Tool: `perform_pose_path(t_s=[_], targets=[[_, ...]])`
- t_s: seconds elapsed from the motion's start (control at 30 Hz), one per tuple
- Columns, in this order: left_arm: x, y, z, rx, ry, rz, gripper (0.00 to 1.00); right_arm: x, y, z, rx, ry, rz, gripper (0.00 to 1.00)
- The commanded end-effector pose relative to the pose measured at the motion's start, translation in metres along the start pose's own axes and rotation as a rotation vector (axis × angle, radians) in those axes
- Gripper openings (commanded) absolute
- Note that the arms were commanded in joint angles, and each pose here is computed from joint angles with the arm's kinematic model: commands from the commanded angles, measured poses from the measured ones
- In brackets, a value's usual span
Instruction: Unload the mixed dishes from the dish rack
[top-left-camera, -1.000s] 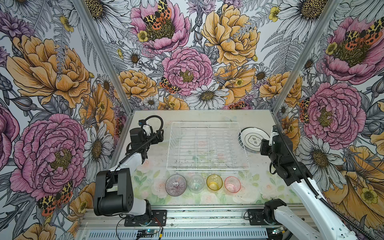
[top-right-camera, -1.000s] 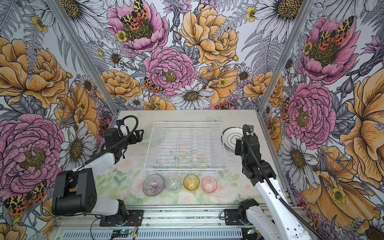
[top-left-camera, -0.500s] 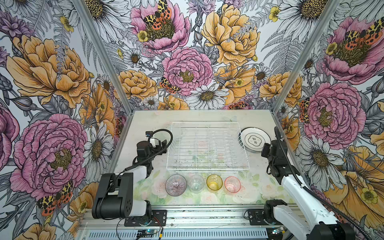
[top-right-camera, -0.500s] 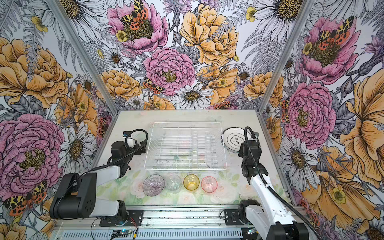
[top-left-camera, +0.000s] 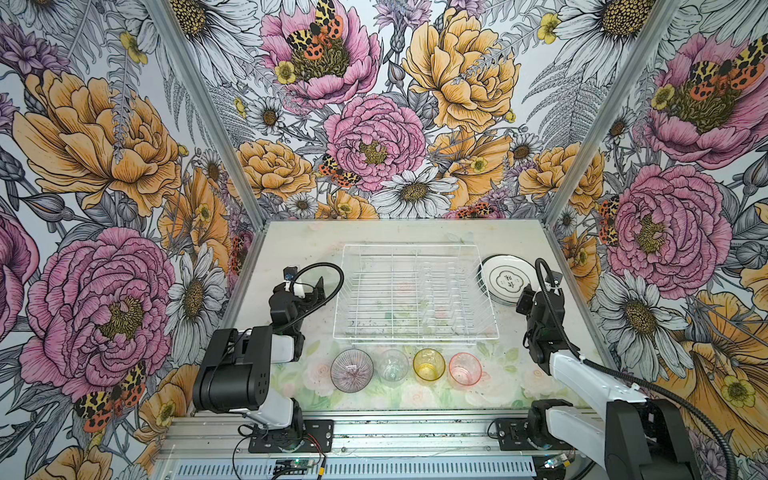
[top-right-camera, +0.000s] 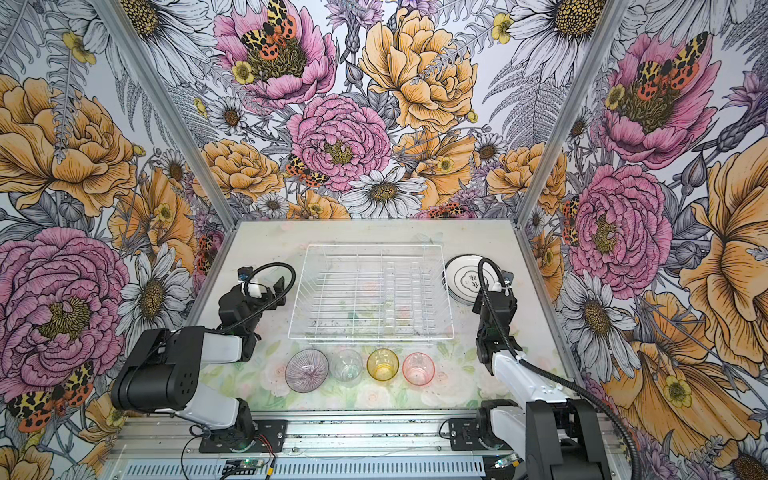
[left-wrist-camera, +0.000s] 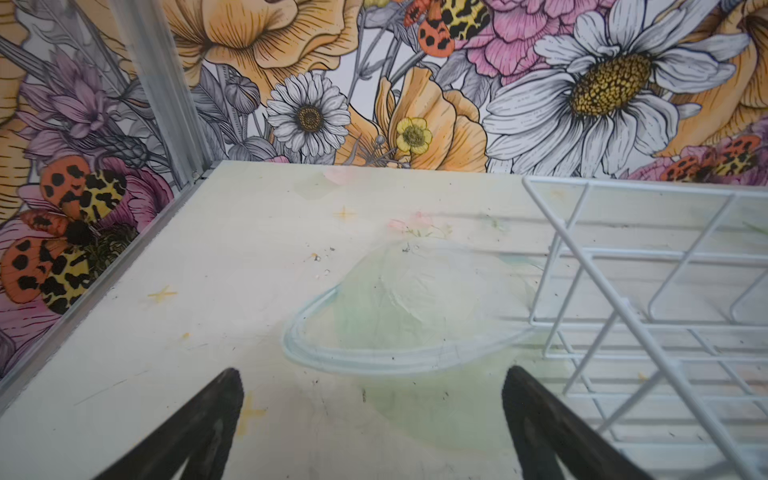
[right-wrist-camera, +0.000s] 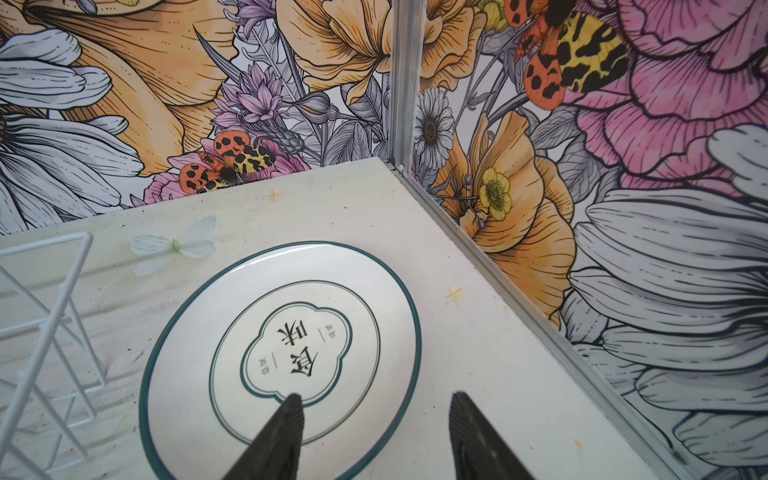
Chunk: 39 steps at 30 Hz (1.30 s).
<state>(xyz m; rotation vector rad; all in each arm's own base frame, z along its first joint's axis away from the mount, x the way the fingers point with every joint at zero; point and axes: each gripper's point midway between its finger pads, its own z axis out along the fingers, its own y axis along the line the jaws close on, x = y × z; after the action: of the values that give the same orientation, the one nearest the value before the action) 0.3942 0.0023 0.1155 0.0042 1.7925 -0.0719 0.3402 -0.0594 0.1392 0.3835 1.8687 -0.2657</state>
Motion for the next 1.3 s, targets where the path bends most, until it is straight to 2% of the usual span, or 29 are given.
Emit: perform_pose_path(t_s=[0.0, 0.1, 0.3, 0.47, 0.57, 0.63, 0.67, 0.7, 1.27], targets=[[-0.017, -0.020, -0.004, 0.082, -0.085, 0.059, 0.99, -0.015, 0.001, 0.008, 0.011, -0.073, 0.028, 0.58], [-0.020, -0.015, -0.013, 0.041, -0.134, 0.048, 0.99, -0.010, 0.004, 0.016, 0.004, -0.074, 0.026, 0.58], [-0.018, -0.015, -0.005, 0.043, -0.094, 0.050, 0.99, -0.014, 0.021, 0.032, -0.053, -0.110, -0.040, 0.58], [-0.018, -0.015, -0.004, 0.039, -0.096, 0.049, 0.99, 0.005, 0.039, 0.041, -0.149, -0.156, -0.080, 0.61], [-0.018, -0.013, -0.002, 0.029, -0.087, 0.046, 0.99, 0.007, 0.040, 0.046, -0.150, -0.115, -0.076, 0.63], [-0.017, -0.011, 0.000, 0.018, -0.072, 0.040, 0.99, 0.008, 0.039, 0.050, -0.141, -0.082, -0.073, 0.68], [-0.017, -0.010, 0.002, 0.011, -0.065, 0.037, 0.99, 0.009, 0.039, 0.050, -0.145, -0.094, -0.079, 0.88], [-0.017, -0.008, 0.005, 0.006, -0.054, 0.033, 0.99, 0.009, 0.038, 0.050, -0.139, -0.077, -0.074, 0.99], [-0.016, -0.004, 0.007, 0.003, -0.040, 0.011, 0.99, 0.008, 0.039, 0.050, -0.141, -0.090, -0.077, 0.99]])
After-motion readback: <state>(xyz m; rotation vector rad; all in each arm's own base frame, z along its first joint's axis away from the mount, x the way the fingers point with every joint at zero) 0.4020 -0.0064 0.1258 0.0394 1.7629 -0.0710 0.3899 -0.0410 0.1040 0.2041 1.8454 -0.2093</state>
